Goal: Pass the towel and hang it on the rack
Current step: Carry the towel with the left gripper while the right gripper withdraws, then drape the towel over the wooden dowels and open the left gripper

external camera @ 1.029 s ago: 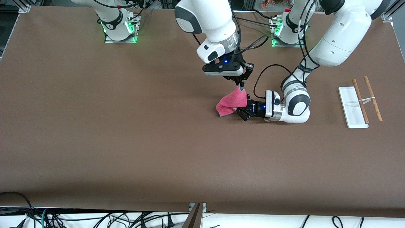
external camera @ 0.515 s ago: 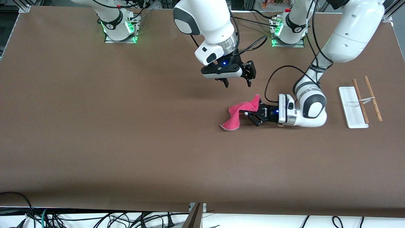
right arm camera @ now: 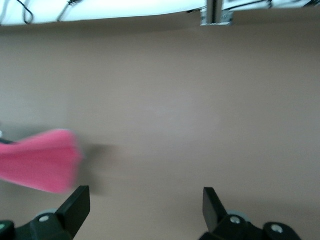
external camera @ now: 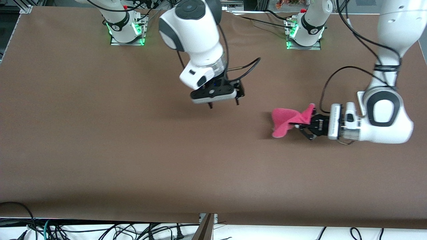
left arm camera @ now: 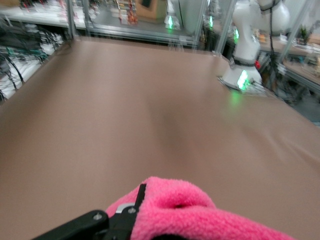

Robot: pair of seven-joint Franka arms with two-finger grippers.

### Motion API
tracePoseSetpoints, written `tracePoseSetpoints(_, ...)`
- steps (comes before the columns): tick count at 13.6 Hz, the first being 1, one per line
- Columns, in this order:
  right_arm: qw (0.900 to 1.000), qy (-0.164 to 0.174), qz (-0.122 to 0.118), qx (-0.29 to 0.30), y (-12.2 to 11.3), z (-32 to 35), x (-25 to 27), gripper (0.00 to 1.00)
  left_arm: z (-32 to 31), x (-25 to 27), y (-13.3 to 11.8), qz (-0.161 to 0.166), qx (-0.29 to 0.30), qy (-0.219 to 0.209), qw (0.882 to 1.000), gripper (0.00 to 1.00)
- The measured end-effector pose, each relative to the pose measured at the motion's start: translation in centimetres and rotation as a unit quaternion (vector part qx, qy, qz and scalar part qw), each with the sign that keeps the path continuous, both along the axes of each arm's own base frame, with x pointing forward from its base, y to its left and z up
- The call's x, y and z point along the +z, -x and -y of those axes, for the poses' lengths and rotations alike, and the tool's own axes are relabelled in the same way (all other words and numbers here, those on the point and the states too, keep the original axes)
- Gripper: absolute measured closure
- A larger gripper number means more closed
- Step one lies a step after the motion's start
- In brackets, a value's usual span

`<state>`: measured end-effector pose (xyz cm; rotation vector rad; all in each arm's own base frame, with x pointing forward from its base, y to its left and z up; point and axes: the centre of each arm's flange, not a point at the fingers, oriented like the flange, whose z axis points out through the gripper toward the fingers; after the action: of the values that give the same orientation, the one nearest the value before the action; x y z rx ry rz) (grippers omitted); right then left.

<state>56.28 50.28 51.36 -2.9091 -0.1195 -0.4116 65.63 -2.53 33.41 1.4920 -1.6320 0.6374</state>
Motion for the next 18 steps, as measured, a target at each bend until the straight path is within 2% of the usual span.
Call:
tracePoseSetpoints(2,0.999,0.031,0.003,0.023,-2.6,3.9,0.3,0.0,-4.8,3.5,-0.4,-0.003,-0.013,-0.074,0.997,0.98)
tracePoseSetpoints(5,0.997,0.065,0.016,0.025,-6.2,9.2,0.4,0.0,-12.7,5.4,0.3,-0.02,-0.005,-0.18,0.983,0.98)
tracePoseSetpoints(10,0.994,0.099,0.031,0.038,-9.8,17.6,3.1,0.0,-26.2,5.5,4.0,-0.073,0.041,-0.327,0.941,0.98)
tracePoseSetpoints(14,0.989,0.13,0.031,0.061,-12.7,28.1,5.2,0.0,-33.9,5.0,7.5,-0.12,0.074,-0.392,0.909,0.98)
tracePoseSetpoints(16,0.988,0.14,0.022,0.061,-13.2,33.4,5.5,0.0,-36.9,3.7,8.6,-0.131,0.089,-0.411,0.898,0.98)
tracePoseSetpoints(18,0.988,0.145,0.009,0.057,-12.7,37.7,5.7,0.0,-39.7,1.5,9.7,-0.141,0.106,-0.418,0.891,0.98)
